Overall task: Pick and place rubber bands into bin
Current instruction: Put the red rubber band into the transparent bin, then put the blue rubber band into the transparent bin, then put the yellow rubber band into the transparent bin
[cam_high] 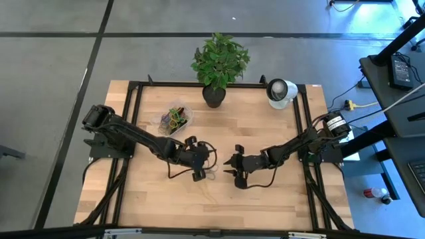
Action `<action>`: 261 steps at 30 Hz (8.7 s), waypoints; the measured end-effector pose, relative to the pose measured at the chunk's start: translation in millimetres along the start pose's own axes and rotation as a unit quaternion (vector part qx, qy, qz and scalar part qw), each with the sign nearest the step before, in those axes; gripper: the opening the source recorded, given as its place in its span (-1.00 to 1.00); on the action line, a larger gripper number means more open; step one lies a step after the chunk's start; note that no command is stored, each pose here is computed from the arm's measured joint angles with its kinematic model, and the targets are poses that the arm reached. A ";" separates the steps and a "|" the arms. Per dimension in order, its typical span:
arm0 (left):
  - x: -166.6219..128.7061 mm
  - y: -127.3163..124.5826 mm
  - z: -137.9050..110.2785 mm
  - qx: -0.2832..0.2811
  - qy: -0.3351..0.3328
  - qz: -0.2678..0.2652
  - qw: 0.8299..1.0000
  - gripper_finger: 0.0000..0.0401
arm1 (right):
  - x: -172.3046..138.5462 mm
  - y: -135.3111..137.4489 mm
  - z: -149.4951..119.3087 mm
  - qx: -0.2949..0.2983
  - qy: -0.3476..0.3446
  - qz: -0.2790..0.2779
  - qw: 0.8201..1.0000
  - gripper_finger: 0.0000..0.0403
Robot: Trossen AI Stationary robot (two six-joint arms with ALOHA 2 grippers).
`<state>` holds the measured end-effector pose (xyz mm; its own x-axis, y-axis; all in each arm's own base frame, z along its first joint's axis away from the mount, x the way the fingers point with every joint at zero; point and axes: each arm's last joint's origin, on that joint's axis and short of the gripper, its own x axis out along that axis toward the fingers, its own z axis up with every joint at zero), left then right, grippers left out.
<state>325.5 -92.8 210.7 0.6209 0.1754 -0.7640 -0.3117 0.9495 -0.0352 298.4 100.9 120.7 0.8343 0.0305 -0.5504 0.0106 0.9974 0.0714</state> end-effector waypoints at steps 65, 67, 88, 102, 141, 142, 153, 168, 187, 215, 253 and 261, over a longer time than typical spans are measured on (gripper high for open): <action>66.3 -16.8 -46.4 0.013 0.122 -0.007 0.992 -0.93 | -72.7 6.3 6.5 0.094 0.118 -0.013 0.988 -0.70; 57.5 -19.0 -44.3 0.016 0.121 -0.024 0.992 -0.97 | -72.7 6.3 6.5 0.092 0.119 -0.013 0.989 -0.70; -118.5 -1.2 35.5 0.022 -0.208 0.043 0.977 -0.99 | -72.5 5.6 7.0 0.067 0.112 -0.022 0.991 -0.70; -126.9 107.3 21.6 -0.140 -0.027 0.220 0.965 -0.99 | -71.1 2.8 13.8 0.093 0.056 -0.075 0.991 -0.70; -80.0 218.7 -20.1 -0.112 0.141 0.152 0.972 -0.18 | -77.6 -10.9 33.4 0.203 0.257 -0.175 0.929 -0.78; -85.6 218.0 -17.8 -0.114 0.128 0.147 0.974 -0.18 | -75.5 -10.6 31.6 0.202 0.263 -0.174 0.927 -0.75; -153.0 186.7 -22.0 -0.161 -0.015 0.058 0.985 -0.28 | -36.6 -5.6 9.3 0.162 0.288 -0.172 0.928 -0.29; -161.2 137.1 -76.5 -0.081 -0.147 -0.082 0.982 -0.98 | -20.2 4.6 -1.1 0.187 0.297 -0.157 0.923 -0.93; -157.2 155.1 -147.6 -0.013 -0.293 -0.186 0.938 -0.99 | -9.3 -9.8 176.9 0.141 0.087 -0.194 0.967 -0.99; -166.1 154.8 -154.1 0.133 -0.332 -0.242 0.902 -0.99 | 186.5 -145.2 213.9 0.109 -0.012 -0.238 0.965 -0.77; -109.7 78.2 -74.7 0.159 -0.142 -0.118 0.970 -0.98 | 30.5 -2.1 183.4 -0.050 0.247 -0.242 0.937 -0.97; -94.1 34.2 -64.6 0.161 -0.100 -0.106 0.976 -0.98 | -33.2 15.1 121.2 0.033 0.140 -0.200 0.969 -0.90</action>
<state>210.0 -93.7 239.7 0.7850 -0.0170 -0.6192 0.0610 0.9969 0.0500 337.7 107.0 240.9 0.5742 -0.3315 -0.7486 0.3445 0.9273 -0.1464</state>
